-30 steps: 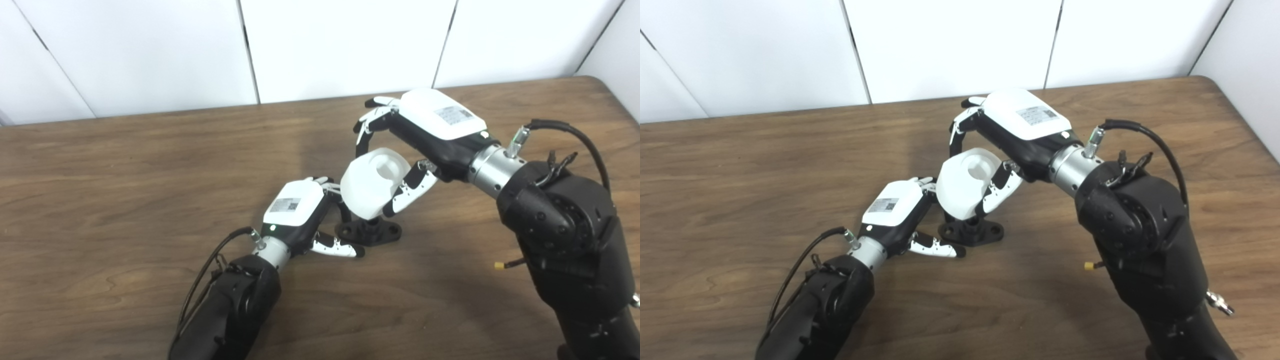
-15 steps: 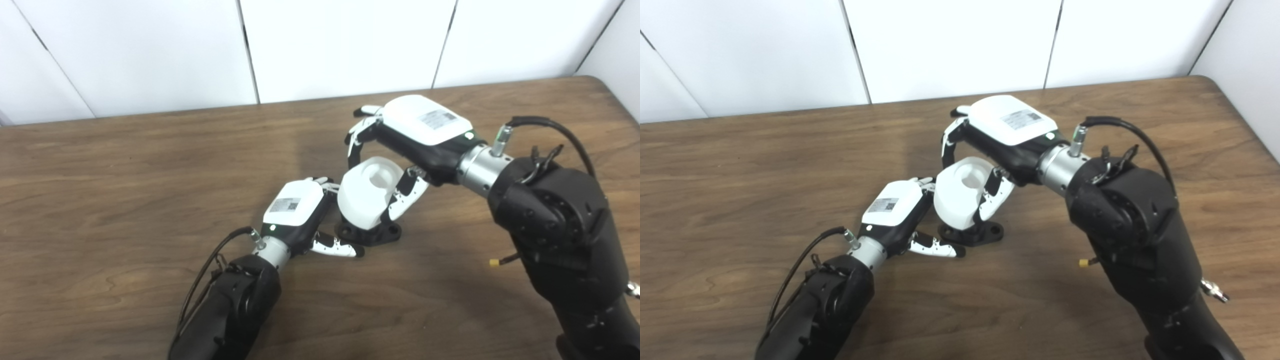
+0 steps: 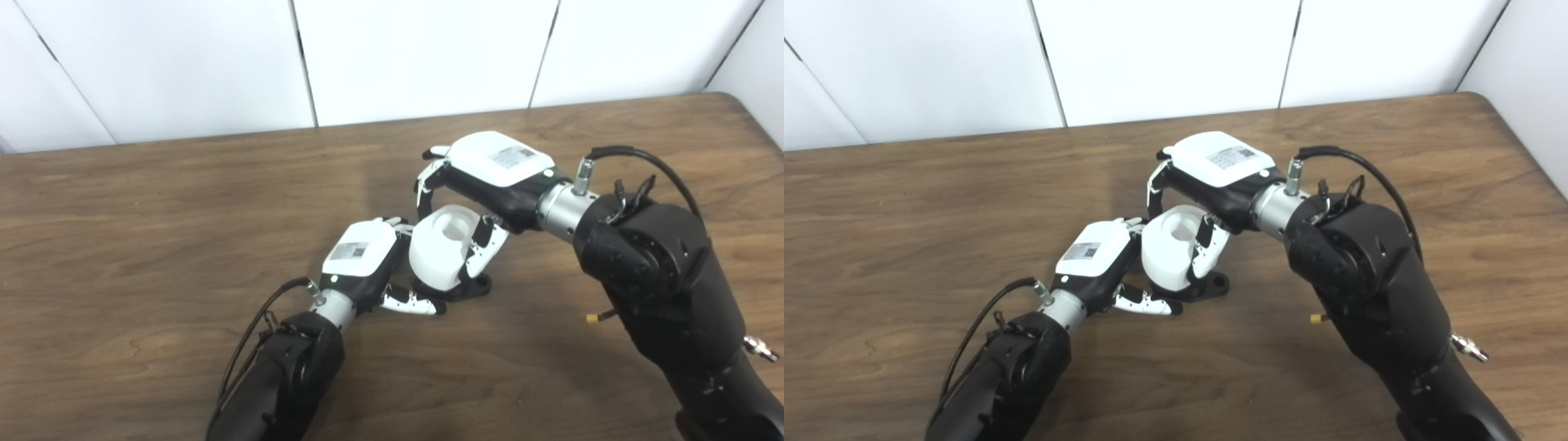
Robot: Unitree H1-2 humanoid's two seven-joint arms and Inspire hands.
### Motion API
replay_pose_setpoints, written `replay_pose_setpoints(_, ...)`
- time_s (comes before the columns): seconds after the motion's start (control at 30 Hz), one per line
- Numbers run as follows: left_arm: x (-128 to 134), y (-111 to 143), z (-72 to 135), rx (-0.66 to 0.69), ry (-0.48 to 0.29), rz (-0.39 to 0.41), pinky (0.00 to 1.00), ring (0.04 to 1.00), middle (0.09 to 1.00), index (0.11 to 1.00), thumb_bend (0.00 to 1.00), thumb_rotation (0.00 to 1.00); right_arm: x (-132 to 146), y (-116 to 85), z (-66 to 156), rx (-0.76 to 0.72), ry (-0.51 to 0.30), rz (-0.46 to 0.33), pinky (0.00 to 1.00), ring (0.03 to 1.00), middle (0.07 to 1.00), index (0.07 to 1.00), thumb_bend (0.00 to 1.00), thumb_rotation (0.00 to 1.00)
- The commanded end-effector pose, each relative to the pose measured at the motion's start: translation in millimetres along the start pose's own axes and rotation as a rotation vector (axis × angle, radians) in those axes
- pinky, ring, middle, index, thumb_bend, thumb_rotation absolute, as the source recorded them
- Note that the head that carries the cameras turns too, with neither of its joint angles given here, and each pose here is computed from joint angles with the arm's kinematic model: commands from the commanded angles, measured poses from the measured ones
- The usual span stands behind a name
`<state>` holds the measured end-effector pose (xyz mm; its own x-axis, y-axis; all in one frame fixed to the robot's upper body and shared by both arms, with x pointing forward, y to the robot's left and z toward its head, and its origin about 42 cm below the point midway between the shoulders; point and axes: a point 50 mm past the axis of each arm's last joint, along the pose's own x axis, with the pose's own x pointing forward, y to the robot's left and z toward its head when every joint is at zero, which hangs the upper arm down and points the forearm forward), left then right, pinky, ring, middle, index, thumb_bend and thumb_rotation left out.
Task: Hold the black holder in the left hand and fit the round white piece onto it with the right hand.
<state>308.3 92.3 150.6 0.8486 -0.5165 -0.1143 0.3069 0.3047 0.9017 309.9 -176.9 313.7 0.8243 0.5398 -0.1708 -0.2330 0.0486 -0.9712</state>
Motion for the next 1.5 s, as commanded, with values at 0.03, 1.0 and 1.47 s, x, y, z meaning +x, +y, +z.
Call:
replay_pose_setpoints(0.03,-3,-5,-3,0.026,0.02,-0.037,0.93,0.907,0.808,0.485,0.52,0.06,1,-14,5,-0.043,-0.017,-0.073,0.82,0.944,0.785,0.483,0.52,0.13)
replay_pose_setpoints(1.0,-5,-8,-7,0.014,0.03,-0.047,0.94,0.909,0.808,0.485,0.52,0.06,-9,-39,11,-0.097,-0.026,-0.128,0.75,0.943,0.786,0.482,0.52,0.13)
replay_pose_setpoints(1.47,-6,-5,-7,0.018,0.029,-0.054,0.94,0.909,0.81,0.485,0.52,0.06,-9,-40,8,-0.1,-0.015,-0.121,0.75,0.935,0.785,0.482,0.52,0.13)
